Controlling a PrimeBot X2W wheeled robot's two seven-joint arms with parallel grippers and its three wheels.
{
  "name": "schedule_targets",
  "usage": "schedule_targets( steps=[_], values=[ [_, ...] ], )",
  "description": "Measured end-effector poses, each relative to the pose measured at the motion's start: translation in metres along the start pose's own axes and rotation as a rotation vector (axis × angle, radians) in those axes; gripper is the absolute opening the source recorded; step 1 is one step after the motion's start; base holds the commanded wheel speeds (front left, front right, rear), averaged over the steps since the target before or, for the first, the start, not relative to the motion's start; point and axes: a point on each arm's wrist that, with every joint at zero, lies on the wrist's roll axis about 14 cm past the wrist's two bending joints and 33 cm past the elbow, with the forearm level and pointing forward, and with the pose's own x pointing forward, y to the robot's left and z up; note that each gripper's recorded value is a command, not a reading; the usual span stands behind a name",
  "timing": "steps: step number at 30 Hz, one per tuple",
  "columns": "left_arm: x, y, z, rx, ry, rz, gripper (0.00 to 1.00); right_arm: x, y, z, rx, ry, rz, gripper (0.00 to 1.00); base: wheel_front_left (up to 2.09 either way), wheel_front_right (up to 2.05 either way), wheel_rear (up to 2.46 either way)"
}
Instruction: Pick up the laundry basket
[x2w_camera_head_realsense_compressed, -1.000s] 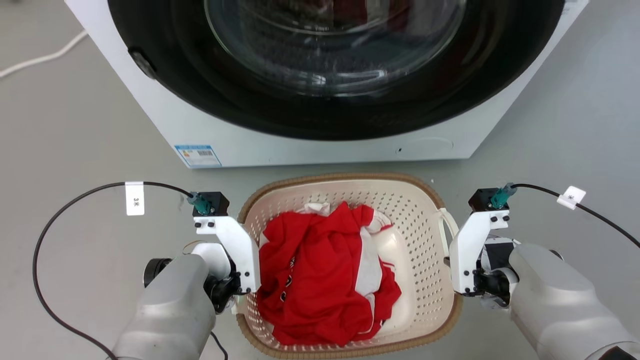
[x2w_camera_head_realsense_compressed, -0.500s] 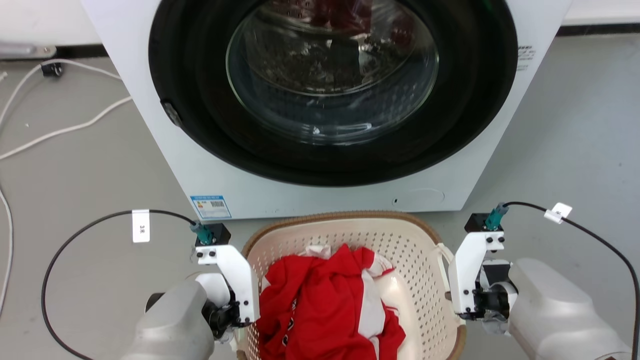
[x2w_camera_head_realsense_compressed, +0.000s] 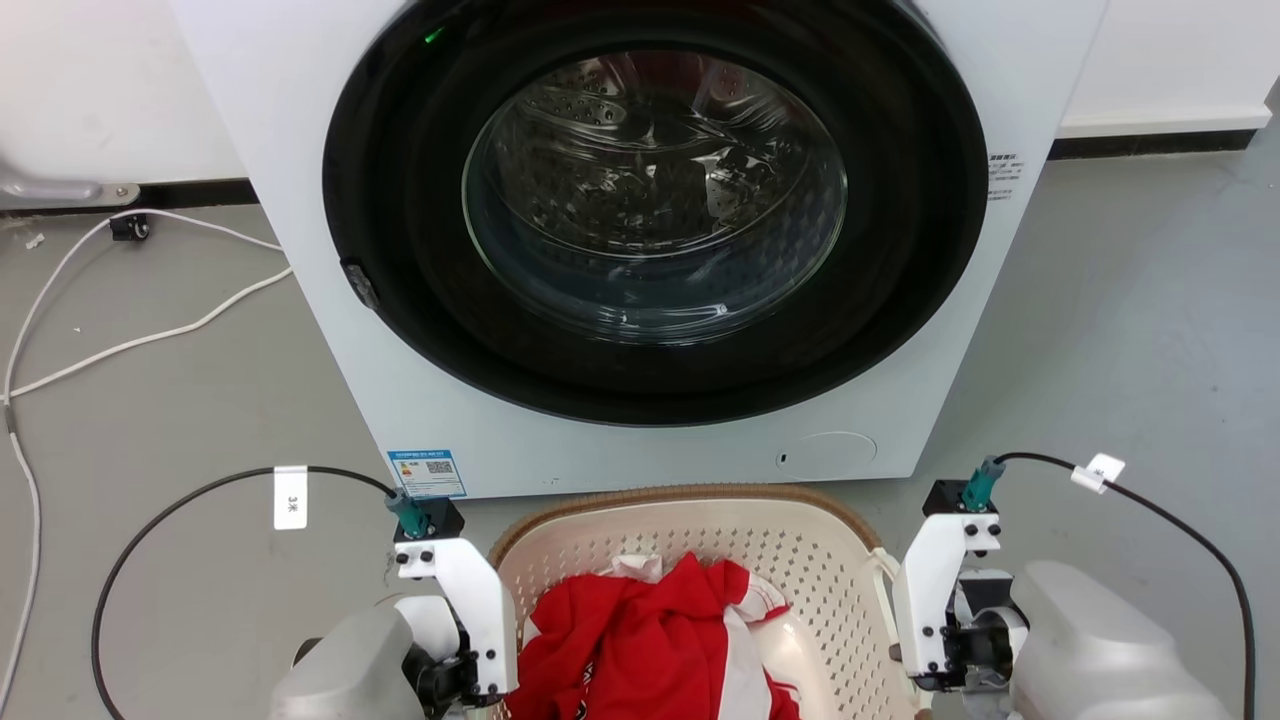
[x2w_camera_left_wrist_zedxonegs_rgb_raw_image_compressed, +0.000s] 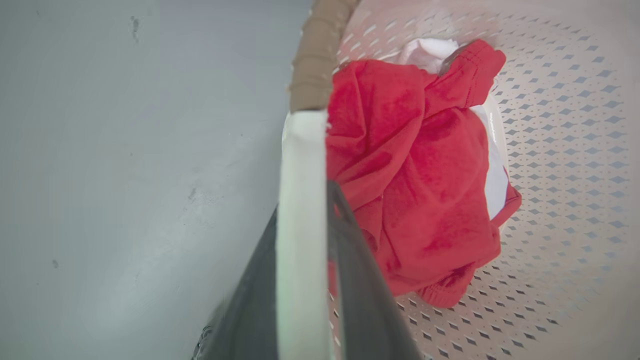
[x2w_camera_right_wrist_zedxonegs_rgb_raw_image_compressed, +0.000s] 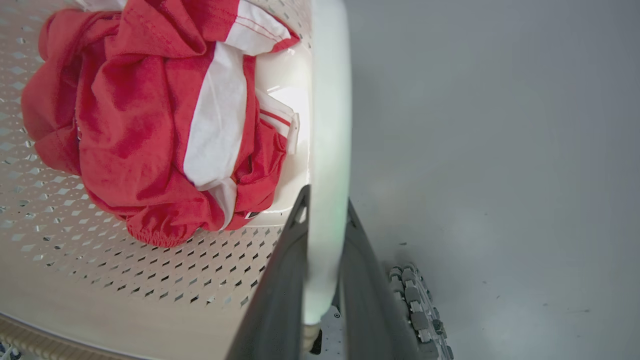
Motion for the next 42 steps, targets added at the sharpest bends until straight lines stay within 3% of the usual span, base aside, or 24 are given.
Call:
schedule_targets(
  steps=[42],
  values=[
    [0.004,-0.005,-0.012,-0.021,0.002,-0.02,0.0,0.0,-0.003,-0.009,0.053,0.044,0.003,0.0,0.0,0.0,0.0]
  ],
)
